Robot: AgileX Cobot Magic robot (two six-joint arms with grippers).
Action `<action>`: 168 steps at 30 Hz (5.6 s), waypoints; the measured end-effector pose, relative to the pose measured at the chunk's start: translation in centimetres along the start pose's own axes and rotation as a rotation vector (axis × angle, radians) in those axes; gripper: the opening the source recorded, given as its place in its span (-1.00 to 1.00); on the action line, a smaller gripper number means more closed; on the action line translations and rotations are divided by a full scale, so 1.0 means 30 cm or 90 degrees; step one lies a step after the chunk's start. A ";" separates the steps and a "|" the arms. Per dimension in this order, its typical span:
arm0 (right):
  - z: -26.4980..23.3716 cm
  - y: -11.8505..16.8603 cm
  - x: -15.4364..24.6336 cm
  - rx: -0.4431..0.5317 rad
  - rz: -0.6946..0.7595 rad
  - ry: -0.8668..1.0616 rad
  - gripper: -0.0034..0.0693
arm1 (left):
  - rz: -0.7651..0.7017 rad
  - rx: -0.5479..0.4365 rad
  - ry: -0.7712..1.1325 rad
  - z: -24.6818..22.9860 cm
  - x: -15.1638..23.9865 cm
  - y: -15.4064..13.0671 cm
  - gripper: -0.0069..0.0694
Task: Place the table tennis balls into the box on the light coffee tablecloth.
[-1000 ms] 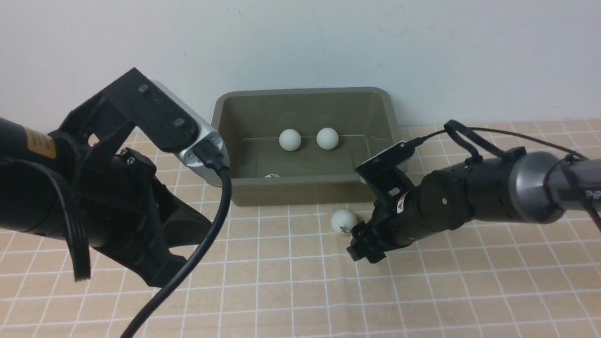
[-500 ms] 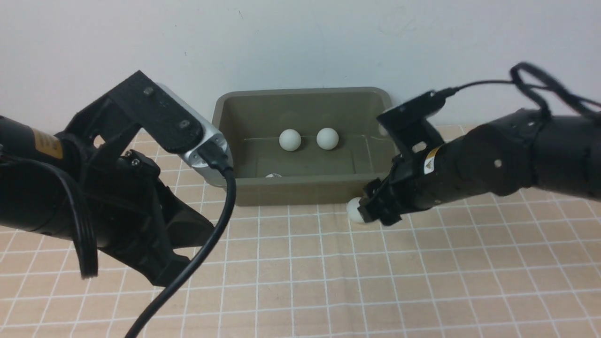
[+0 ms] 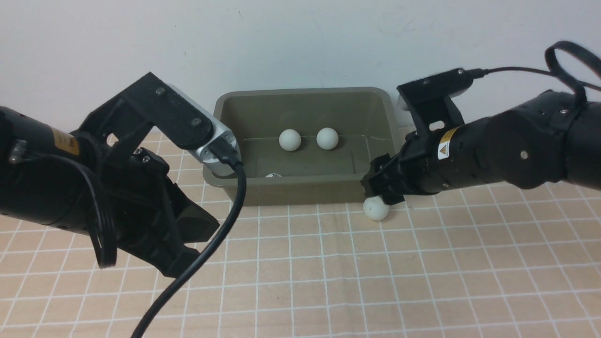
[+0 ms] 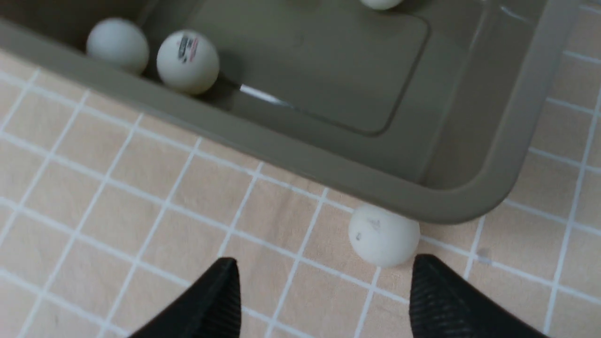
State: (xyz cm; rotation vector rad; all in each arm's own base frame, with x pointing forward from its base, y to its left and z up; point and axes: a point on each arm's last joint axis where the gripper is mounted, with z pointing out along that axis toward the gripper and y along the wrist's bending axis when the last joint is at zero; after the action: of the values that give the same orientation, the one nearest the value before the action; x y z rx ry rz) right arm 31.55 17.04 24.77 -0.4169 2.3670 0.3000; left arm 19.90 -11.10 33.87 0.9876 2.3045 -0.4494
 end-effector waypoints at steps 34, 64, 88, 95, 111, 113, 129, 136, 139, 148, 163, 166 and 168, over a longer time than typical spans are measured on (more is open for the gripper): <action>0.291 -0.097 0.233 -0.014 0.021 -0.061 0.30 | 0.006 0.000 0.000 0.000 0.000 0.000 -1.00; 0.366 -0.121 0.250 -0.040 0.038 -0.123 0.30 | 0.007 -0.010 -0.015 0.000 -0.007 0.005 -1.00; 0.221 -0.145 0.236 0.048 -0.045 0.031 0.07 | 0.007 -0.015 -0.023 0.000 -0.011 0.007 -1.00; -0.049 -0.136 0.104 0.086 -0.134 -0.063 0.07 | 0.007 -0.015 -0.023 0.000 -0.011 0.007 -1.00; 0.181 -0.094 -0.114 0.017 -0.123 -0.206 0.07 | 0.007 -0.016 -0.024 0.001 -0.012 0.008 -1.00; 0.209 -0.092 -0.130 0.017 -0.129 -0.206 0.07 | 0.007 -0.016 -0.024 0.002 -0.012 0.008 -1.00; 0.030 -0.090 -0.243 0.093 -0.231 -0.237 0.40 | 0.007 -0.016 -0.024 0.002 -0.012 0.009 -1.00; -0.433 -0.136 -0.262 0.229 -0.129 -0.237 -0.18 | 0.007 -0.016 -0.024 0.002 -0.012 0.009 -1.00; -0.606 -0.136 -0.217 0.221 -0.035 -0.234 -0.56 | 0.007 -0.017 -0.025 0.002 -0.013 0.009 -1.00; -0.901 -0.110 -0.043 0.178 -0.128 -0.134 -0.95 | 0.011 -0.015 -0.057 0.001 -0.028 0.008 -1.00; -0.971 -0.034 0.431 -0.044 -0.239 -0.269 -0.95 | 0.045 0.014 -0.085 0.002 -0.042 -0.006 -1.00; -0.953 -0.052 0.510 -0.029 -0.192 -0.374 -0.95 | 0.059 0.013 -0.085 0.003 -0.042 -0.005 -1.00; -0.927 -0.063 0.542 -0.017 -0.186 -0.376 -0.95 | 0.062 0.013 -0.086 0.003 -0.042 -0.005 -1.00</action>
State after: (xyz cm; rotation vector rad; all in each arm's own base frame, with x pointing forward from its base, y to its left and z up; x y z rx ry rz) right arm 3.99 2.79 33.67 -0.5877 1.7028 0.2720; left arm 20.51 -11.94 34.61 1.0419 2.1266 -0.4853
